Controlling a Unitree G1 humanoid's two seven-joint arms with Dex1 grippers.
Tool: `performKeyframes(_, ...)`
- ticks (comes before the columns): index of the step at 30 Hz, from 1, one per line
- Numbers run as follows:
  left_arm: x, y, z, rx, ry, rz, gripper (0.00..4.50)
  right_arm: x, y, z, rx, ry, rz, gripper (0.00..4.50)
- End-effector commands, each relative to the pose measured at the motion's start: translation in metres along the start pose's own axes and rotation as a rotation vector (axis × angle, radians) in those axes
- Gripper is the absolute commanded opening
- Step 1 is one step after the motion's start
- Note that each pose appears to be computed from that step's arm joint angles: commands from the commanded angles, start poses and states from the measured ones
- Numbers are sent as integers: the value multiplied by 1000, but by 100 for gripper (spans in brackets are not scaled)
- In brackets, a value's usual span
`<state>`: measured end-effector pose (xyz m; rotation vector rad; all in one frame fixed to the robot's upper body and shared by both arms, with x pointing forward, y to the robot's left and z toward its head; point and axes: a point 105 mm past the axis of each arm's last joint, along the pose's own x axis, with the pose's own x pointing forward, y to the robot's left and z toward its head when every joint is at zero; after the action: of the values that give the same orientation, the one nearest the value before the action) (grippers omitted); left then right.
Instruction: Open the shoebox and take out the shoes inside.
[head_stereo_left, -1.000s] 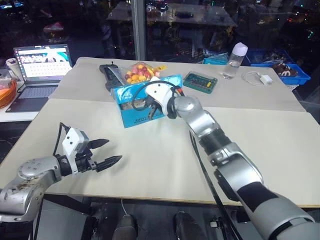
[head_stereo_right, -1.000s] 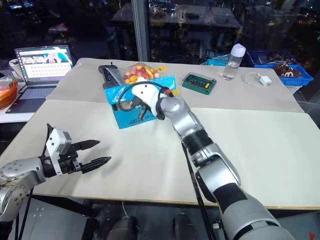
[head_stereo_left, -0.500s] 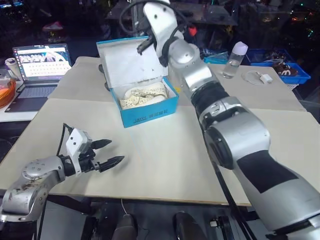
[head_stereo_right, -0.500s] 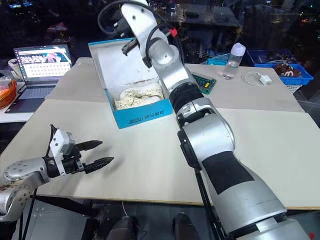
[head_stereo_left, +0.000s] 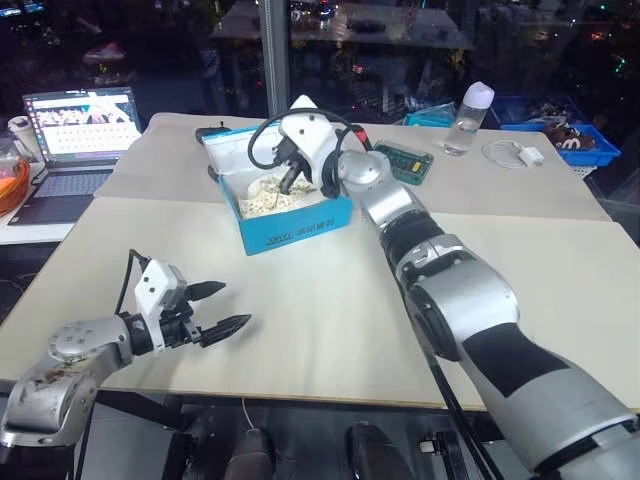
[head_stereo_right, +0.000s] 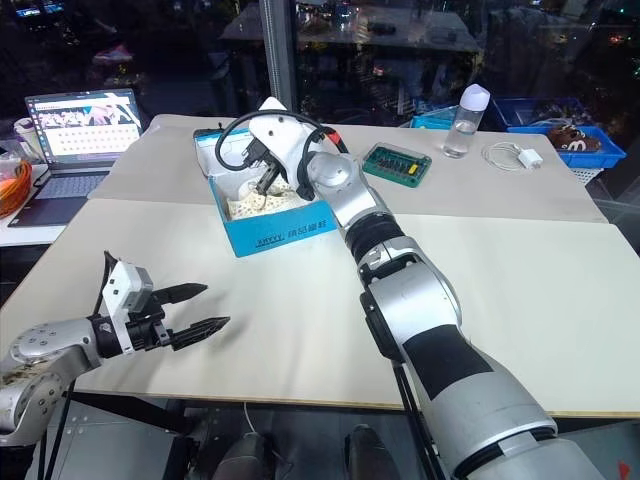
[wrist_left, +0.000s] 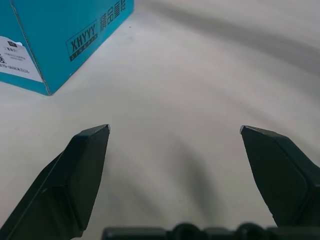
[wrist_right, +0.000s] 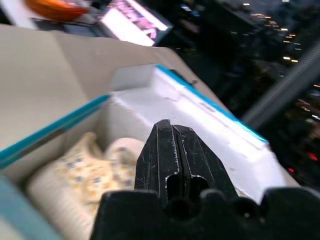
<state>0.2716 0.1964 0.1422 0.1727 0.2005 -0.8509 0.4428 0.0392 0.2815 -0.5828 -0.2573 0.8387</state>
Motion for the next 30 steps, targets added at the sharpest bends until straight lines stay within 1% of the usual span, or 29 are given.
performKeyframes(1, 2, -2, 9, 25, -28, -10, 450, -1, 11, 8, -21, -6, 119, 77)
performKeyframes(4, 3, -3, 9, 22, -30, -13, 450, 0, 15, -1, -25, 27, 134, 183)
performKeyframes(6, 3, -5, 8, 20, -30, -16, 450, 0, 20, -12, -33, 70, 154, 241)
performKeyframes(7, 3, -6, 8, 17, -31, -17, 450, -1, 22, -18, -33, 93, 165, 284)
performKeyframes(9, 3, -7, 7, 15, -31, -16, 450, -1, 25, -25, -29, 124, 179, 284)
performKeyframes(14, 1, -11, 5, 5, -31, -9, 450, 0, 25, -36, -5, 176, 133, 284)
performKeyframes(18, -1, -13, 5, -1, -31, -3, 450, 0, 28, -46, -20, 226, 124, 284)
performKeyframes(26, -6, -20, 2, -17, -23, 18, 450, 0, 61, -72, -96, 337, 252, 284)
performKeyframes(28, -7, -21, 1, -21, -23, 22, 450, 0, 63, -74, -112, 341, 260, 284)
performKeyframes(30, -7, -22, 1, -23, -23, 25, 450, 1, 58, -68, -145, 320, 246, 284)
